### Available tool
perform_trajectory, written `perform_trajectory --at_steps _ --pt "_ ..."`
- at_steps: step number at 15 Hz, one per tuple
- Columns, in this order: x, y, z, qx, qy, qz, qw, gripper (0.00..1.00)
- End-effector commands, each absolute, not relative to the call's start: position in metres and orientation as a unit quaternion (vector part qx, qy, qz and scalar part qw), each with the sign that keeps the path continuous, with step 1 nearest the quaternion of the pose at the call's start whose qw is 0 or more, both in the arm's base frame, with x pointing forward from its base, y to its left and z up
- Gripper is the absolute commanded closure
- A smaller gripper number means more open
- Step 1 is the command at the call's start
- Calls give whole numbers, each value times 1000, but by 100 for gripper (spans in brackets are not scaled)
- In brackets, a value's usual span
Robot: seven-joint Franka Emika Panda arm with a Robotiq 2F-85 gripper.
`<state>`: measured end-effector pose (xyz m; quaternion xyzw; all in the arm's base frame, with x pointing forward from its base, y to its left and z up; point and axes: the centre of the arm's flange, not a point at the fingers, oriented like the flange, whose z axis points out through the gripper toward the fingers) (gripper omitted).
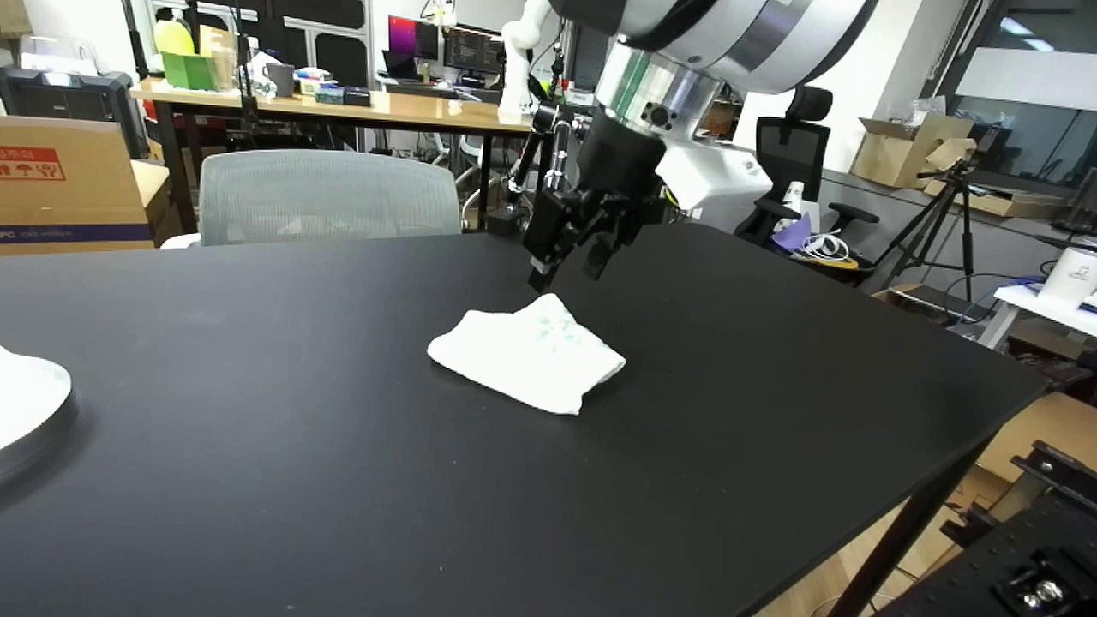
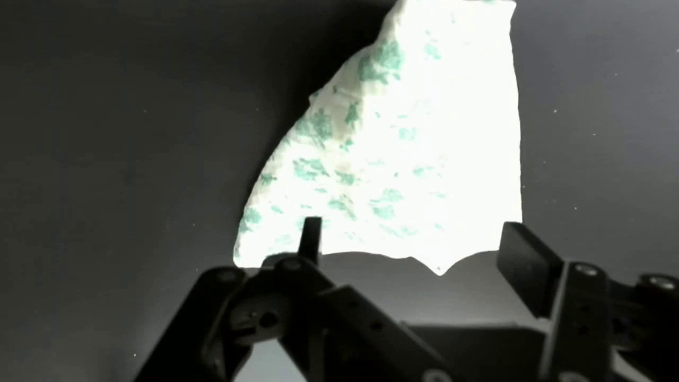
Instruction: Place the white cloth on the table
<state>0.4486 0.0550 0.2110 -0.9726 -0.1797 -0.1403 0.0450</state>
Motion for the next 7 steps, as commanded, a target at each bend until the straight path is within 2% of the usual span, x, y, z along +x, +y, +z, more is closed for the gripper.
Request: perform_trajectory --at_steps 1,7 --pt "440 62 238 -971 -184 -146 39 0" --pt "437 63 251 -967 -203 -151 42 0"
